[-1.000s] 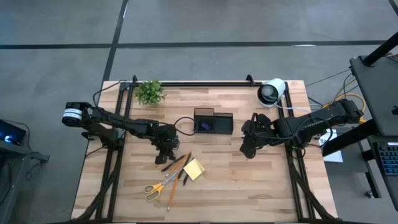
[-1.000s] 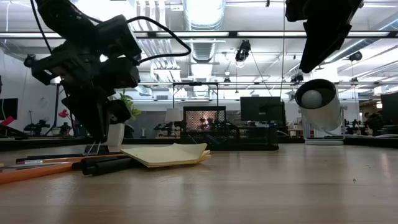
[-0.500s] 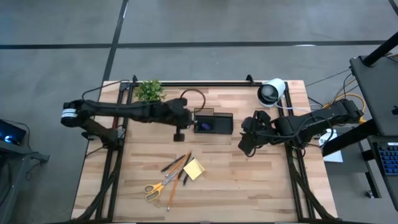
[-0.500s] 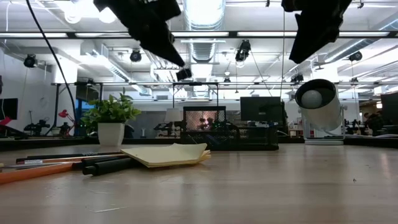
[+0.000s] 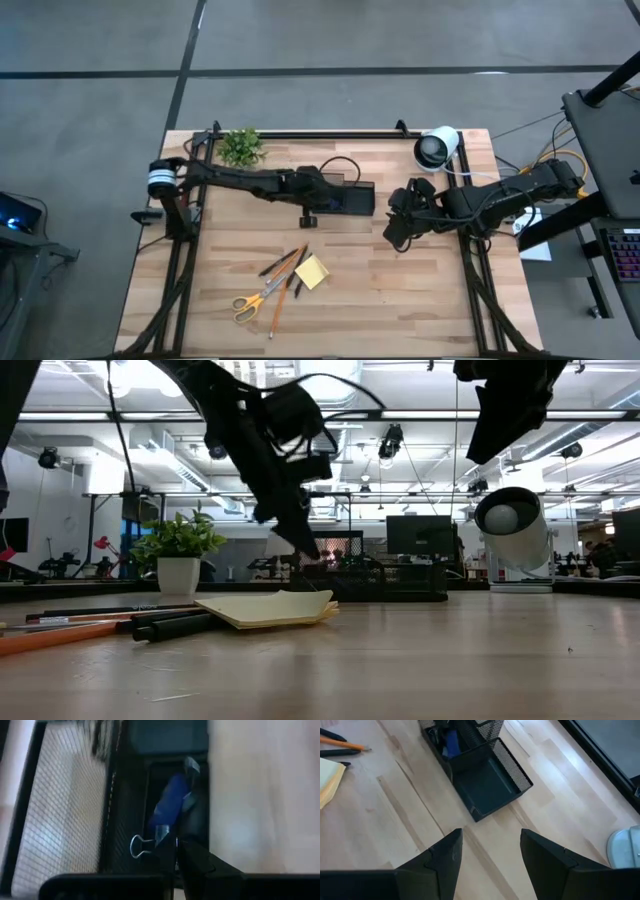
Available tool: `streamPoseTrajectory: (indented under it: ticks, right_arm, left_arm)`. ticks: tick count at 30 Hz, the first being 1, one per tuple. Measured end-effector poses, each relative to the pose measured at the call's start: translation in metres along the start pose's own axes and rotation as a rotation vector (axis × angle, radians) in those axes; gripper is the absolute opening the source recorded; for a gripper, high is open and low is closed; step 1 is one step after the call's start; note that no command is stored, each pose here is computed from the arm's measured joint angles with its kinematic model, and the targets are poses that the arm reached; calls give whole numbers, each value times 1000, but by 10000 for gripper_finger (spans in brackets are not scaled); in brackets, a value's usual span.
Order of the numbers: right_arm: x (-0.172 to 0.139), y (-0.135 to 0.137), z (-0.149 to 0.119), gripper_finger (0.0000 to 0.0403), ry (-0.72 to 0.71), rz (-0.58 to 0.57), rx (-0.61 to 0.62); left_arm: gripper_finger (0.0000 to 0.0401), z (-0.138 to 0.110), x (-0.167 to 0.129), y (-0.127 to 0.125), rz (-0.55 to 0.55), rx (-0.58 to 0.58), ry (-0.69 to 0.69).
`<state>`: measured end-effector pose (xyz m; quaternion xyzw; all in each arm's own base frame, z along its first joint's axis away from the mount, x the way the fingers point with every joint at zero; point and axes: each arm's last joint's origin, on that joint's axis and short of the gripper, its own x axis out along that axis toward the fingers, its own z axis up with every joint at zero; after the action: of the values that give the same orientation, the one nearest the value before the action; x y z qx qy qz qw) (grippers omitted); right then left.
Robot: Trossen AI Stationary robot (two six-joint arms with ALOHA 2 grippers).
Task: Pick and place office supplies into organizer
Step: Put the black binder clip into the black desk organizer, then put the yellow sticky notes into the black desk organizer
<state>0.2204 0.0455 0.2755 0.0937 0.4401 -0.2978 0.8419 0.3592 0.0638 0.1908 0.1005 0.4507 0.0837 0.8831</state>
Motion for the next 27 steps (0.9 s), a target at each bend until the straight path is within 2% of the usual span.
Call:
streamPoseTrajectory:
  ticks: [2,8,13,18,20,24,27]
  right_arm:
    - [0,0,0,187,0,0,0]
    - [0,0,0,187,-1,-3,-3]
    - [1,0,-1,187,0,-6,-5]
    - [2,0,-1,187,0,-5,-3]
    - [1,0,-1,187,-1,-3,-1]
    - [3,1,-1,187,-2,2,-15]
    - [5,4,0,187,-14,8,-52]
  left_arm:
    - [0,-1,1,1,59,-12,19]
    - [11,-2,-9,3,29,-45,31]
    - [62,1,-17,3,-7,-155,3]
    - [120,2,-32,1,-25,-139,37]
    - [135,1,-48,-4,-112,-111,43]
    - [145,-12,-77,-21,-399,1,58]
    - [146,-34,-85,-38,-480,32,100]
